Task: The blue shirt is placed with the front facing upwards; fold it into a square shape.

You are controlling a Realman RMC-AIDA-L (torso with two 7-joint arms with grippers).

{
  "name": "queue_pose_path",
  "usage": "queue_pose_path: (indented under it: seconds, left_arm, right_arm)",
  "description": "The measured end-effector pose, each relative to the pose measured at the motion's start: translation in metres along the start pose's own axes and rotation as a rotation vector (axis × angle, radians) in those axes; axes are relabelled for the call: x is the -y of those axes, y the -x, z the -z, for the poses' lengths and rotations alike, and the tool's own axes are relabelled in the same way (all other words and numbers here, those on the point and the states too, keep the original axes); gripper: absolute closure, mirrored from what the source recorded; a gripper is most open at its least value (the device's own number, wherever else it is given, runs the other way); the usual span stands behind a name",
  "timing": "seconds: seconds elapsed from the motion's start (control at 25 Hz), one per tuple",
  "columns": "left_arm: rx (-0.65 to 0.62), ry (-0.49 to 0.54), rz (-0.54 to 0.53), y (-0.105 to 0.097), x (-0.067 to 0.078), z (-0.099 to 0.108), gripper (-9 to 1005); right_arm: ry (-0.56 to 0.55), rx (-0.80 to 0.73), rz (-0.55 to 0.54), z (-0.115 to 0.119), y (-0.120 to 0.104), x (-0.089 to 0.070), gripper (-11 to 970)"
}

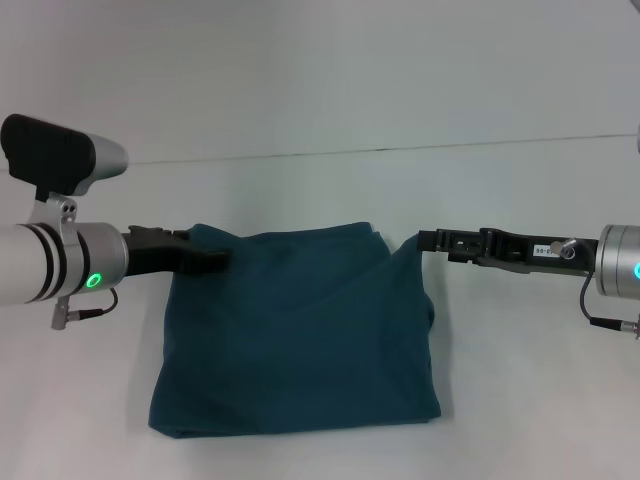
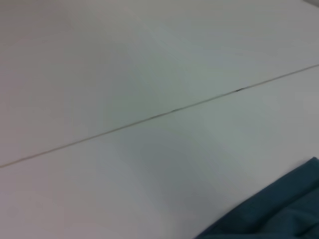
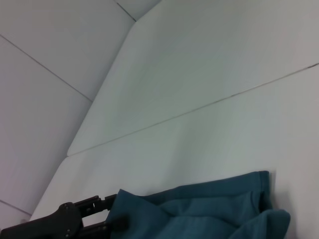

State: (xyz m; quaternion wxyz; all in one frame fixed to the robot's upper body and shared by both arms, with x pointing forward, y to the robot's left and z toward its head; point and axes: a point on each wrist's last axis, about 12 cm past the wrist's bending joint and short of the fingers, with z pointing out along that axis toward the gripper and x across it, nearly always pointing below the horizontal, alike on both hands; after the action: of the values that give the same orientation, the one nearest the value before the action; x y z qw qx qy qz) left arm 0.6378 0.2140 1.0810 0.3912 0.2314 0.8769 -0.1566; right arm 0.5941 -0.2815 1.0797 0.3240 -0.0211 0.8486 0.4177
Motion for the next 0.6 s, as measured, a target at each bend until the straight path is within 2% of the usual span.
queue_pose_path:
  seconds: [0.12,0.2,0.48,0.6]
  left_arm:
    - [-0.007,0.012,-0.02,-0.0008,-0.0007,0.0004,198]
    - [-0.014,0.017,-0.027,-0.0011,-0.0011,0.0005,339]
    - [-0.016,0.02,-0.031,-0.0013,-0.0016,0.0009,552]
    - [-0.015,0.021,-0.032,-0.0008,-0.0017,0.001,711]
  right_arm:
    - [-0.001,0.001,0.001,-0.0004,0.0007,-0.0002,120]
    - [0.0,0.001,0.003,-0.0009,0.0014,-0.0008,120]
    - [0.001,0.001,0.005,-0.0015,0.0022,-0.0014,120]
    - [0.001,0.001,0.005,-0.0015,0.0022,-0.0014,120]
